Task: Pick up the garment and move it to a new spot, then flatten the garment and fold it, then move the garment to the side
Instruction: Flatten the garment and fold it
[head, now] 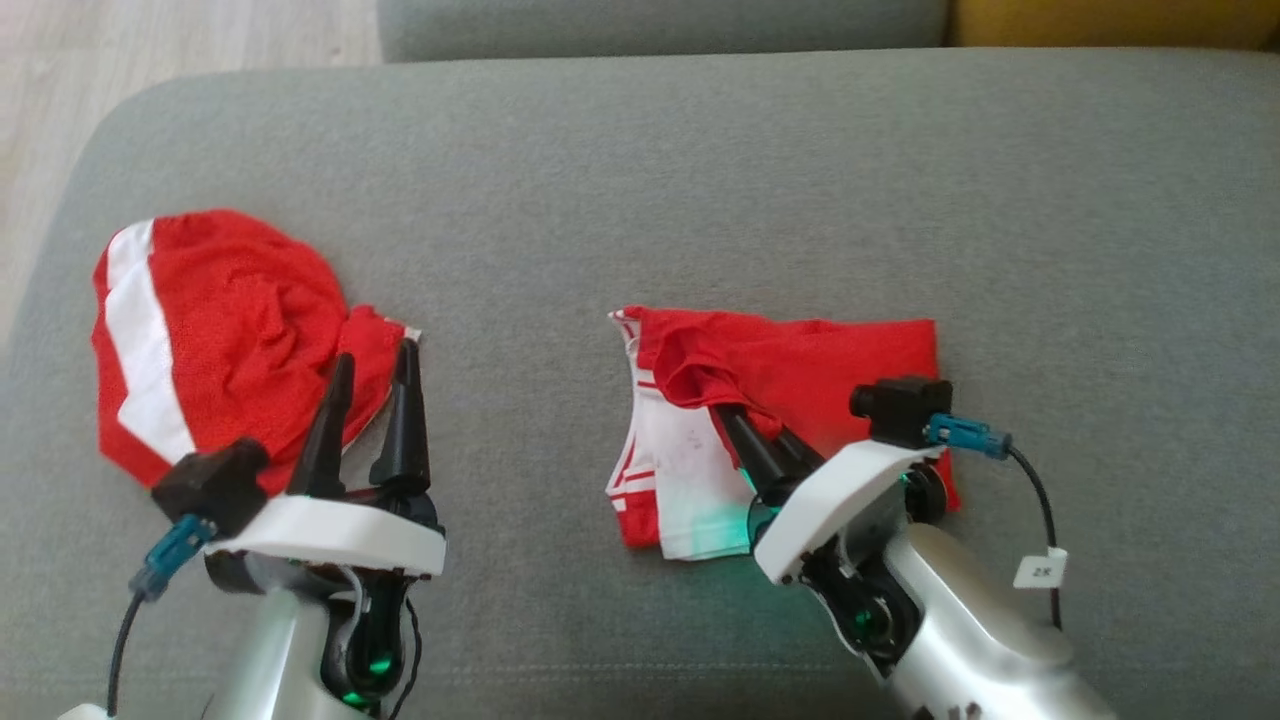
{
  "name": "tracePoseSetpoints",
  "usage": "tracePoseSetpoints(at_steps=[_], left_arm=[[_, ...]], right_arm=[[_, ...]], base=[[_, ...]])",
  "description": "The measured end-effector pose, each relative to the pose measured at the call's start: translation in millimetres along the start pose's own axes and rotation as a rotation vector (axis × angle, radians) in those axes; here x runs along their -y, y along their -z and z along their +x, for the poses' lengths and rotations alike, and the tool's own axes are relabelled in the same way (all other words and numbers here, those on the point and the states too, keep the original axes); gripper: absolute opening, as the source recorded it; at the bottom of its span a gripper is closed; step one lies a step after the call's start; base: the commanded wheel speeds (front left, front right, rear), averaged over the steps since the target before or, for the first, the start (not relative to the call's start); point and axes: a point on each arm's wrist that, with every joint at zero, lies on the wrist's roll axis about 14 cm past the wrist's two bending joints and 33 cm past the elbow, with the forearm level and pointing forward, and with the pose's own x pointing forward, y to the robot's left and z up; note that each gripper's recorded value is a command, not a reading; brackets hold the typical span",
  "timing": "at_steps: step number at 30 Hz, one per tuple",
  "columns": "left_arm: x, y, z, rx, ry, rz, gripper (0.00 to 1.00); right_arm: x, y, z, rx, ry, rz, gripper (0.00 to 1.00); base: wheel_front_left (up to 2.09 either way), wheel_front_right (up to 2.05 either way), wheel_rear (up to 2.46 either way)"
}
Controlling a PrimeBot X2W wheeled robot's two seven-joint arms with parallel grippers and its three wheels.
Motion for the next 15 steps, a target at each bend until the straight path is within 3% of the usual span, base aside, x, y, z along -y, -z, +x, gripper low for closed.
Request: tracePoseSetpoints(at_steps=[8,9,10,15], left_arm=[[-13.4,0.3,-2.2,-0.002,-0.038,0.001,1.0],[-14.2,0.3,-2.3,-0.002,-0.041,-0.001,1.0],[-14.8,0.6,-2.3,-0.003,-0.043,-0.004,1.0],[-13.9,0.6,-1.8,-0.003,-0.041,-0.008,1.0]], right_arm=[[8.8,1.6,18.4,0.001,0.007,-0.042,0.0],[10.2,4.4,19.1,-0.008,0.011,-0.038,0.36],[11.3,7.0,19.3,-0.014,0.013,-0.035,1.0],[6.4,12.7,18.4,-0.032,-0.002,-0.051,1.0]], base=[[0.0,0.0,0.0],[0.0,0.0,0.0],[0.0,0.0,0.0],[0.0,0.0,0.0]])
